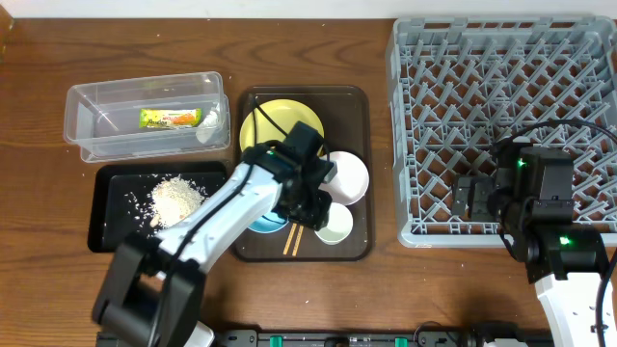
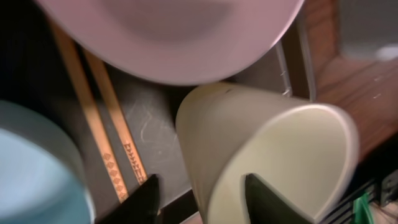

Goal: Sort waste into correct bins and load items into the dishwasher rack
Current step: 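Grasp the white cup with the left gripper and lift it, then hand the white cup from the left gripper to the right gripper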

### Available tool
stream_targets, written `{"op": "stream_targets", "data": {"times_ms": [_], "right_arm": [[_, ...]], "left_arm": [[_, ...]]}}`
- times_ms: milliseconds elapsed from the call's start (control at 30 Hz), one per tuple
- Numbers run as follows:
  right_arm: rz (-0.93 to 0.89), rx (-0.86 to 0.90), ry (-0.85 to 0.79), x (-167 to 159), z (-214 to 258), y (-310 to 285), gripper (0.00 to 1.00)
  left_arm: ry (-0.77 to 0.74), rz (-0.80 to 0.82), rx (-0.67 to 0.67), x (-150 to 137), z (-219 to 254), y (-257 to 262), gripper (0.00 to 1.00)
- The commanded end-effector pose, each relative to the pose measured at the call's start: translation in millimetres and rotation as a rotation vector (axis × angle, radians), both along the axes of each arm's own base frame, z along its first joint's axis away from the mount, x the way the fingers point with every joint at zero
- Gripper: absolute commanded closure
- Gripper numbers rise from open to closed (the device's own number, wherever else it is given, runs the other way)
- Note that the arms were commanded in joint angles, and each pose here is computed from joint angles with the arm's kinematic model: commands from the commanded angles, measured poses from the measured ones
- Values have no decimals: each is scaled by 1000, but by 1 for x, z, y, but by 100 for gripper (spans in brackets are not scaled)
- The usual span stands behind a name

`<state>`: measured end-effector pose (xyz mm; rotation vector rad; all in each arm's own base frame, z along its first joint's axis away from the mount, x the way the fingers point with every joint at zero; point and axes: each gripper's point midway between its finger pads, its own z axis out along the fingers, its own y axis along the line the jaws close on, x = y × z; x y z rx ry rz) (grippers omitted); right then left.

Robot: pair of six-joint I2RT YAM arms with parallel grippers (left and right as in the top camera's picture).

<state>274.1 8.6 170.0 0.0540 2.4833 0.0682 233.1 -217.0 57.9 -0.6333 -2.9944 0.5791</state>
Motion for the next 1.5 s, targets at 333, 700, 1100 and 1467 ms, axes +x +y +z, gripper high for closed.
{"op": "stream_targets", "data": {"times_ms": [333, 700, 1100, 1467], "right_arm": [[-13, 4, -35, 6, 10, -2, 1], [318, 367, -164, 30, 41, 78, 1], [888, 774, -142, 18, 46, 180, 2], [1227, 906, -290, 13, 66, 218, 3]], "left_arm": [[-61, 78, -185, 12, 63, 7, 94], [-55, 444, -738, 99, 149, 31, 94], [363, 294, -1042, 90, 151, -14, 94], [412, 197, -1077, 74, 159, -30, 94]]}}
